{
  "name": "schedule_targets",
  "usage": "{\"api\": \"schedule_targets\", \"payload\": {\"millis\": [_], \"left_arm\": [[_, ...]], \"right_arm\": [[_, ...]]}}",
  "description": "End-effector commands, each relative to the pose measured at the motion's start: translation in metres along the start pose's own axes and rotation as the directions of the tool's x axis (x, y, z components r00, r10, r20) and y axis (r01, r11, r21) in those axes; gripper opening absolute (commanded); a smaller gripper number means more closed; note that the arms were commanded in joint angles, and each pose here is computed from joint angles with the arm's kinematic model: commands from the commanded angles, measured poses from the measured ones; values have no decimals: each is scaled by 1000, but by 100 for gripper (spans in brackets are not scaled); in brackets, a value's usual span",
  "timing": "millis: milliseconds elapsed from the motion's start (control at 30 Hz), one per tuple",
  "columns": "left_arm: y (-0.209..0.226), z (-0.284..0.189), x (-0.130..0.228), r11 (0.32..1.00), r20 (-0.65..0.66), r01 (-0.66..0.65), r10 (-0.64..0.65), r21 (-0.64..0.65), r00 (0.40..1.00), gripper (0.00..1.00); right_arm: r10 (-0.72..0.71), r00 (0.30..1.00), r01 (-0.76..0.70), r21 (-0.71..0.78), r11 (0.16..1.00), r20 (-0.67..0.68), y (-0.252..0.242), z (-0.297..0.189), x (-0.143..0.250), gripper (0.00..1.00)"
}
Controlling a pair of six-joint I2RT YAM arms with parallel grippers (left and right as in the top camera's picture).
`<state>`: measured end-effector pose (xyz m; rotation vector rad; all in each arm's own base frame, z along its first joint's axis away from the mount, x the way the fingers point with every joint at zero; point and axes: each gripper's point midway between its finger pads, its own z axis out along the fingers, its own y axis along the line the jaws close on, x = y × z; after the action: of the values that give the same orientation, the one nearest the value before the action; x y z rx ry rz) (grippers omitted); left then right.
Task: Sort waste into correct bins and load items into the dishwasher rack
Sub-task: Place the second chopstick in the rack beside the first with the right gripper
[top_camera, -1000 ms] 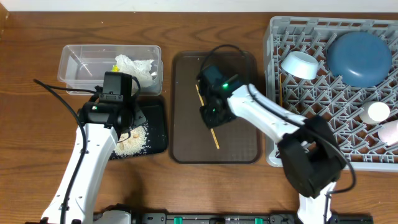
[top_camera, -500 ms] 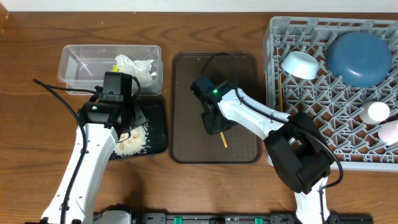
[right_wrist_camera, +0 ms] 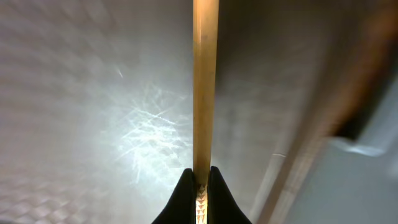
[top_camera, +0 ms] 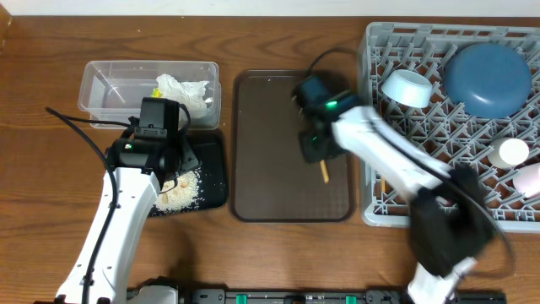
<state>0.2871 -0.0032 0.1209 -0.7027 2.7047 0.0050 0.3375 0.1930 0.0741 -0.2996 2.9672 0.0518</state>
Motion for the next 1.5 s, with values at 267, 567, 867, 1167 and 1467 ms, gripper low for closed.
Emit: {"api": "schedule_targets", "payload": {"millis": [267, 567, 867, 1167, 1467], "left_arm": [[5, -1, -3, 1000, 12, 17, -17, -22, 1000, 68], [4, -1, -3, 1000, 12, 17, -17, -22, 1000, 68], [5, -1, -3, 1000, 11, 17, -16, -22, 1000, 73], [4, -3, -5, 1000, 21, -16, 17, -15, 1000, 88], [-46, -23, -14, 922, 119, -305, 284, 239, 951, 88]], "right_arm": [[224, 956, -230, 10, 973, 191, -108, -90, -16, 1], [299, 954, -301, 70, 951, 35, -138, -50, 26, 1], [278, 961, -278, 46, 960, 2, -133, -26, 39, 11], [268, 959, -271, 20, 962, 89, -134, -48, 24, 21], [263, 929, -227, -163, 960, 259, -137, -74, -15, 64]]}}
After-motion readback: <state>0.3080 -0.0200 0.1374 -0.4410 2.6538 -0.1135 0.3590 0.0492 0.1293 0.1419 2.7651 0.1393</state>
